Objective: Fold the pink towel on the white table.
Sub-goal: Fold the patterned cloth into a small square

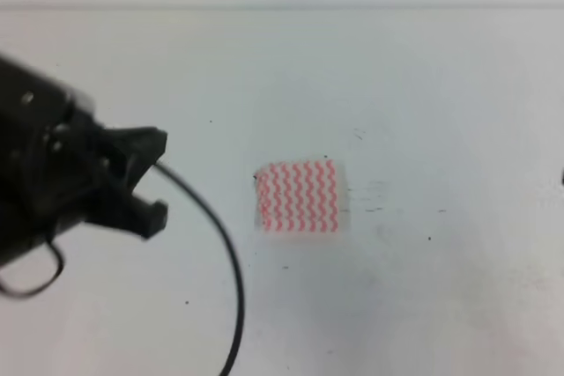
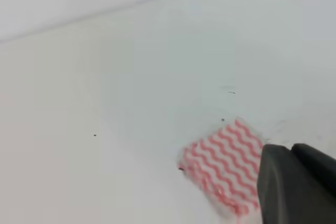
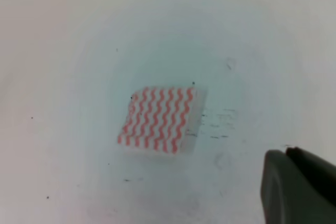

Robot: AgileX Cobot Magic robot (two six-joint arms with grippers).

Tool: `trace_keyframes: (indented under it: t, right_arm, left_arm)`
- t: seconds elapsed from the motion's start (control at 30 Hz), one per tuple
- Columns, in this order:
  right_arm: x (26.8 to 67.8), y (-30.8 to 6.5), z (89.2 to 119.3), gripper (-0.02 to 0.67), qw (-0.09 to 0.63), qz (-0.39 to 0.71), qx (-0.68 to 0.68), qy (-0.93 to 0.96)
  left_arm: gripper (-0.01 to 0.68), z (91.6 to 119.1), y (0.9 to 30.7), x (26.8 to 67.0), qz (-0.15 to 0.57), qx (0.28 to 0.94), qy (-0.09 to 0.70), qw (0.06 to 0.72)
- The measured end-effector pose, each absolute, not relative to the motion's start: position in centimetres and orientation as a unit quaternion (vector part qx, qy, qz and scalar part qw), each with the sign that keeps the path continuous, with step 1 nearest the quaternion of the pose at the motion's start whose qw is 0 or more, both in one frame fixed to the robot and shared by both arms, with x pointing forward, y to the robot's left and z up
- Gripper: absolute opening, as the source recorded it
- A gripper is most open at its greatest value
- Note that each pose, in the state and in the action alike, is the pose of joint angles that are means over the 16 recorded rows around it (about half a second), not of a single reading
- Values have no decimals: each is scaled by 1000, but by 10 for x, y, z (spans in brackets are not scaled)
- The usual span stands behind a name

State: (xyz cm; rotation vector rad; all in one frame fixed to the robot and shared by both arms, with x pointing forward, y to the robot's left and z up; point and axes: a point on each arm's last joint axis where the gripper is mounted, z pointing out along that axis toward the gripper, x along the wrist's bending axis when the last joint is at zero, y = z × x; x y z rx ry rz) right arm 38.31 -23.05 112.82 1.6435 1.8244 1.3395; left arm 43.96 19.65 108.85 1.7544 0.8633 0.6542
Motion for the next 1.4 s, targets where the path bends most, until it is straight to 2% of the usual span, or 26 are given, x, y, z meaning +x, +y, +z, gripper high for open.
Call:
trace_keyframes:
  t: [0.33, 0.63, 0.8, 1.0, 1.4]
  right_arm:
    - [321, -256, 1097, -18, 205, 546, 542, 605]
    - [290, -268, 1078, -18, 238, 608, 496, 573]
    - [283, -272, 1068, -18, 257, 638, 474, 550]
    - [284, -274, 1050, -18, 277, 658, 463, 525]
    - [296, -274, 1000, -18, 296, 650, 474, 515]
  left_arm:
    - [-4, 1083, 235, 357, 337, 664, 347, 570]
    - [-5, 1046, 260, 302, 366, 611, 331, 619]
    - [-5, 1016, 269, 291, 385, 586, 343, 625]
    - [-5, 993, 279, 290, 414, 556, 370, 619]
    - [-5, 985, 286, 292, 431, 534, 398, 609]
